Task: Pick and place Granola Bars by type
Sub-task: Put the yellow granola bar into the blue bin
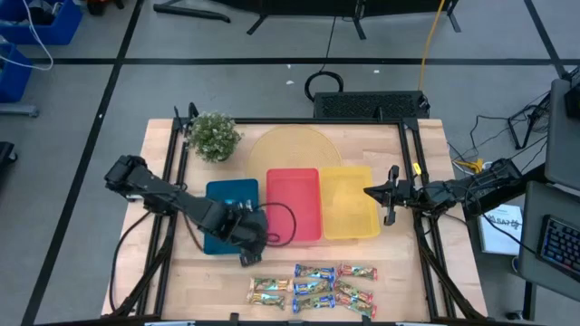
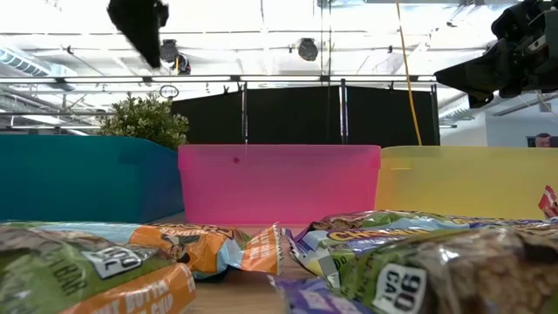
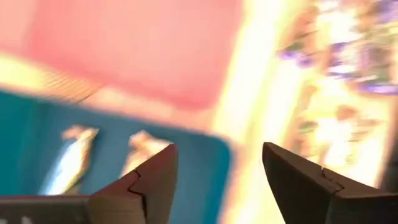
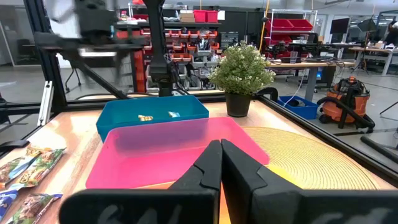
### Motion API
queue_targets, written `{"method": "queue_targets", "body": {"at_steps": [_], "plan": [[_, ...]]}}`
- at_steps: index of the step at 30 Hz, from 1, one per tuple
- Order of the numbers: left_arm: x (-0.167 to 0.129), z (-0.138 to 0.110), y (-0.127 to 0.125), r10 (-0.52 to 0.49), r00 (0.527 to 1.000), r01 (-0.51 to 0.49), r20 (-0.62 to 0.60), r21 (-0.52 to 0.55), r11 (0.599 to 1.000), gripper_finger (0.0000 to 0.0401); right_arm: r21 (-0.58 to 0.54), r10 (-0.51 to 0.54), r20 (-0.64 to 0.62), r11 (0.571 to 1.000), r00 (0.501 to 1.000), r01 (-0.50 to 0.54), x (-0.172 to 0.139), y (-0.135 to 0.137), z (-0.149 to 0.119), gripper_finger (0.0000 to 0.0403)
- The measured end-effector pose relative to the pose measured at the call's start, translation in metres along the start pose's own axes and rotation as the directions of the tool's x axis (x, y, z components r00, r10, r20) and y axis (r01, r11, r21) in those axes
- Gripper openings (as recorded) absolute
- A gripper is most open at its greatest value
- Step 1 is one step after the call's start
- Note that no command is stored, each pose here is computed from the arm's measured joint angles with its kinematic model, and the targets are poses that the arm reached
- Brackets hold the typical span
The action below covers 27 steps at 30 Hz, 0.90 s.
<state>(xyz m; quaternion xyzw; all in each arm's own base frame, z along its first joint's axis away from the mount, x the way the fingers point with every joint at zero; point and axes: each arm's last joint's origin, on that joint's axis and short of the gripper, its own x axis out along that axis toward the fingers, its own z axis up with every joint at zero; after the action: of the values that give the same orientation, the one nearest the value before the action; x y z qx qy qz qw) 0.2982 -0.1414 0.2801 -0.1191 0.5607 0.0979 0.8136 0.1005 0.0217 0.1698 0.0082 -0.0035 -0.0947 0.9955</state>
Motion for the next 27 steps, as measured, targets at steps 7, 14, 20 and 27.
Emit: {"method": "queue_targets", "body": {"at_steps": [7, 14, 20, 27], "plan": [[0.032, -0.014, -0.051, -0.097, 0.994, 0.092, 0.057, 0.083, 0.992, 0.0134, -0.01, 0.0, 0.0, 1.0, 1.0, 0.0, 0.0, 0.0, 0.0, 0.0], [0.072, -0.007, -0.095, -0.168, 0.976, 0.188, -0.138, 0.15, 0.971, 0.0009, -0.027, -0.003, 0.002, 1.0, 1.0, 0.003, 0.0, 0.0, 0.0, 0.0], [0.085, 0.003, -0.135, -0.215, 0.959, 0.276, -0.184, 0.441, 0.854, 0.0024, -0.026, -0.004, 0.005, 1.0, 1.0, 0.004, 0.0, 0.0, 0.001, 0.0], [0.086, 0.008, -0.134, -0.141, 0.982, 0.181, -0.128, 0.387, 0.904, 0.0027, -0.061, -0.004, 0.006, 0.998, 1.0, 0.004, 0.0, 0.0, 0.001, 0.0]]}}
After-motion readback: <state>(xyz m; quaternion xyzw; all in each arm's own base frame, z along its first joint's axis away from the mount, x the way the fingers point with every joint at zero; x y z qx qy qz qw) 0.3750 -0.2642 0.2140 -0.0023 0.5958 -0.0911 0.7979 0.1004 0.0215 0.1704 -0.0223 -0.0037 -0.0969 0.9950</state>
